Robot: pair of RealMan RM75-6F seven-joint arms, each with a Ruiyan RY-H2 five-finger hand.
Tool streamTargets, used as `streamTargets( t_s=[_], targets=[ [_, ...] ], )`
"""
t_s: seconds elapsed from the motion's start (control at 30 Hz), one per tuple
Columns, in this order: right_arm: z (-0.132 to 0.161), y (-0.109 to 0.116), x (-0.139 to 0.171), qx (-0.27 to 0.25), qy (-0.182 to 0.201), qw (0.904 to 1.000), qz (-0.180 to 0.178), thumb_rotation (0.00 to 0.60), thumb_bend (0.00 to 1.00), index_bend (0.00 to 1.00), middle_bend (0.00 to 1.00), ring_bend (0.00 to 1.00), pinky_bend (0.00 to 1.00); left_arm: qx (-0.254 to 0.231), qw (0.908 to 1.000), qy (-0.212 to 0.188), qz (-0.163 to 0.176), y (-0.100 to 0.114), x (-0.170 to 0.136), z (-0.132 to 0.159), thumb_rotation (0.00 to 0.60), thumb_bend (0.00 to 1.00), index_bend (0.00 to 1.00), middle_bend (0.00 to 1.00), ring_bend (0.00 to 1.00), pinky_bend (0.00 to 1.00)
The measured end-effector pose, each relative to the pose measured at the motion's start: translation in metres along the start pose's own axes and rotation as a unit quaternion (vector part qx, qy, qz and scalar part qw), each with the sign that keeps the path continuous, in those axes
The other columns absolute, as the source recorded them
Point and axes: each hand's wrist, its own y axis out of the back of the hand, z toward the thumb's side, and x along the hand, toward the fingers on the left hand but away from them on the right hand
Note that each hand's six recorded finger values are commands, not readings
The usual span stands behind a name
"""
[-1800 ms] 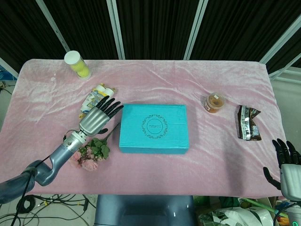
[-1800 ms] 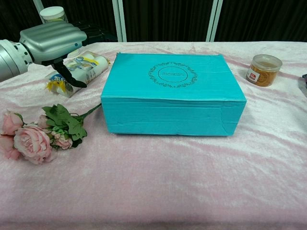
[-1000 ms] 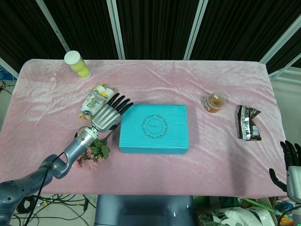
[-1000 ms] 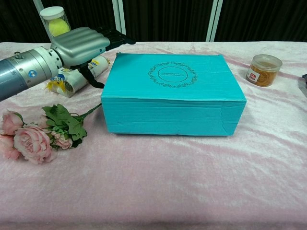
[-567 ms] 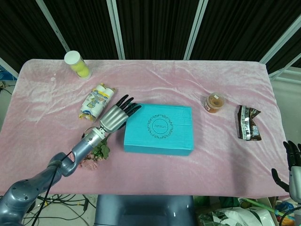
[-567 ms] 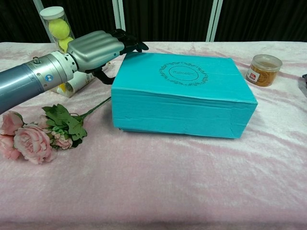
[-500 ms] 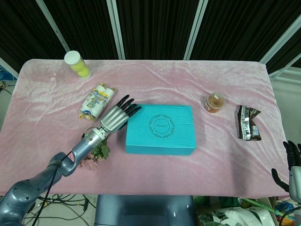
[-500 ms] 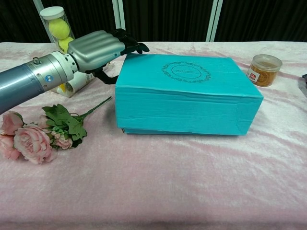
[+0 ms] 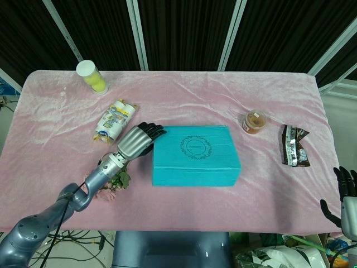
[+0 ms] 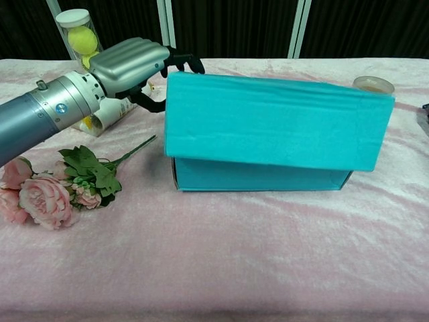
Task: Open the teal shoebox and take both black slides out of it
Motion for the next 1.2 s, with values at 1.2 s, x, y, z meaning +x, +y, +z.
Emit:
streamTargets(
  t_s=[1.2],
  targets=[
    [-0.001,-0.011,0.004,-0.016,-0.002,0.9995,0.029,0.6,0.26,0.0,0.1,0.0,0.18,-0.794,0.5511,0.256,0.02,0.016,0.037,-0.013,0.6,0.51,0.11,0.19,0.07,0.28]
  ],
)
